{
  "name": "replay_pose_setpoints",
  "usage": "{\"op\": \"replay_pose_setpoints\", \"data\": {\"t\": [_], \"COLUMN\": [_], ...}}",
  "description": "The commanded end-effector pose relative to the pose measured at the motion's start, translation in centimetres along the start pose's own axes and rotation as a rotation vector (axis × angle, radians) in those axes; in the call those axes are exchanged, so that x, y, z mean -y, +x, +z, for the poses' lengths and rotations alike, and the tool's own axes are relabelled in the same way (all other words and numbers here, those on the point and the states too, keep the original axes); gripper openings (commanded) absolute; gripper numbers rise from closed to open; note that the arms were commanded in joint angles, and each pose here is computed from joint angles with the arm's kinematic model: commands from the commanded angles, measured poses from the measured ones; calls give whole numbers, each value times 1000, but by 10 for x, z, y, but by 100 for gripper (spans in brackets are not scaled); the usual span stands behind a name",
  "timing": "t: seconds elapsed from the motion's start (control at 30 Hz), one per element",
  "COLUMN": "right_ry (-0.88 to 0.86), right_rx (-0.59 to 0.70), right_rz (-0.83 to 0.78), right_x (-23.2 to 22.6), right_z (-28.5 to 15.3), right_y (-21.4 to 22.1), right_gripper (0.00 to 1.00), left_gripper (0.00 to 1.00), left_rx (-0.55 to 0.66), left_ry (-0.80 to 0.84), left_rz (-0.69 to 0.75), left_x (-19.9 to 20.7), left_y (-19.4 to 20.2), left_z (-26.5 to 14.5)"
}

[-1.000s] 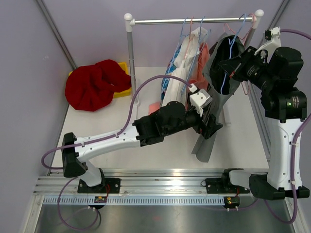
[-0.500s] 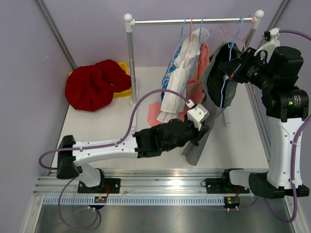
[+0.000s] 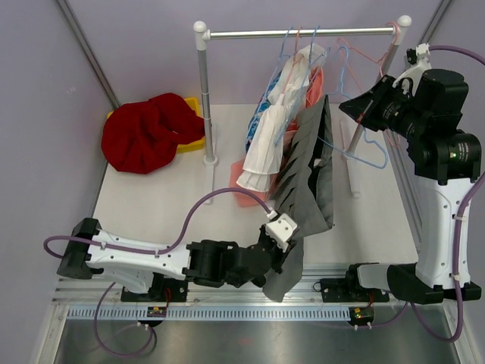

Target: Remove the skirt from the hanger

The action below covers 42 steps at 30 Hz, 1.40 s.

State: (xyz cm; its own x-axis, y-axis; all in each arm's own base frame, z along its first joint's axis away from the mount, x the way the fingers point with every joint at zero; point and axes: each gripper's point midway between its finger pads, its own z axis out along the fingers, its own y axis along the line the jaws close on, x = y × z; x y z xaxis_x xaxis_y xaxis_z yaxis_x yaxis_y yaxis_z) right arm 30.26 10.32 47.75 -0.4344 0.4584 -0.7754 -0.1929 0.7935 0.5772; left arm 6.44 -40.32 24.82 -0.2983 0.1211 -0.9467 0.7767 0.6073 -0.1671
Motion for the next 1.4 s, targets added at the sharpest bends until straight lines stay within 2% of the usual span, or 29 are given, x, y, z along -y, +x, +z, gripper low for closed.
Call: {"op": "replay_pose_setpoints", "data": {"t": [0.0, 0.07, 0.1, 0.13, 0.2, 0.23, 0.27, 0.3, 0.37, 0.5, 0.53, 0.6, 0.67, 0.7, 0.73, 0.77, 0.87, 1.0, 1.1, 1.27, 1.37], "right_ry": [-45, -55, -57, -44, -35, -30, -19, -11, -12, 6, 8, 22, 23, 21, 22, 38, 83, 111, 108, 133, 148], "right_rx": [144, 94, 78, 48, 34, 31, 36, 30, 54, 119, 143, 170, 199, 211, 216, 225, 249, 302, 307, 294, 290], "right_rz": [-51, -19, -11, 3, 18, 20, 23, 26, 15, -12, -19, -21, -25, -31, -36, -47, -70, -91, -84, -87, -103], "right_x": [-17, -13, -12, -5, -1, 0, 2, 3, -3, -11, -15, -17, -22, -24, -24, -22, -15, -11, -6, 9, 17], "right_z": [-21, -26, -29, -35, -43, -53, -57, -61, -74, -91, -93, -93, -89, -86, -78, -74, -56, -37, -14, 19, 35], "right_y": [-26, -5, 3, 19, 32, 40, 42, 46, 41, 20, 10, -1, -18, -24, -32, -38, -56, -81, -88, -91, -93], "right_gripper": [0, 0, 0, 0, 0, 0, 0, 0, 0, 0, 0, 0, 0, 0, 0, 0, 0, 0, 0, 0, 0], "left_gripper": [0, 0, 0, 0, 0, 0, 0, 0, 0, 0, 0, 0, 0, 0, 0, 0, 0, 0, 0, 0, 0], "left_rx": [96, 55, 92, 93, 71, 85, 77, 48, 36, -67, -61, -116, -103, -148, -157, -139, -170, -206, -183, -161, -110], "left_ry": [-85, -182, -192, -232, -268, -279, -290, -304, -320, -341, -326, -339, -325, -337, -321, -303, -294, -344, -371, -472, -518], "left_rz": [-71, -13, -31, -16, -10, -57, -72, -75, -86, -65, -91, -78, -127, -121, -126, -128, -76, -101, -106, -141, -122], "left_x": [2, -20, -21, -41, -59, -79, -89, -97, -112, -117, -112, -115, -108, -111, -99, -91, -64, -57, -58, -101, -121], "left_y": [-59, -64, -93, -105, -109, -135, -139, -134, -147, -114, -113, -76, -72, -45, -36, -38, -7, 19, 18, 16, -5], "left_z": [14, 39, 43, 54, 81, 91, 100, 116, 123, 131, 123, 116, 96, 89, 79, 61, 24, -34, -64, -108, -124]}}
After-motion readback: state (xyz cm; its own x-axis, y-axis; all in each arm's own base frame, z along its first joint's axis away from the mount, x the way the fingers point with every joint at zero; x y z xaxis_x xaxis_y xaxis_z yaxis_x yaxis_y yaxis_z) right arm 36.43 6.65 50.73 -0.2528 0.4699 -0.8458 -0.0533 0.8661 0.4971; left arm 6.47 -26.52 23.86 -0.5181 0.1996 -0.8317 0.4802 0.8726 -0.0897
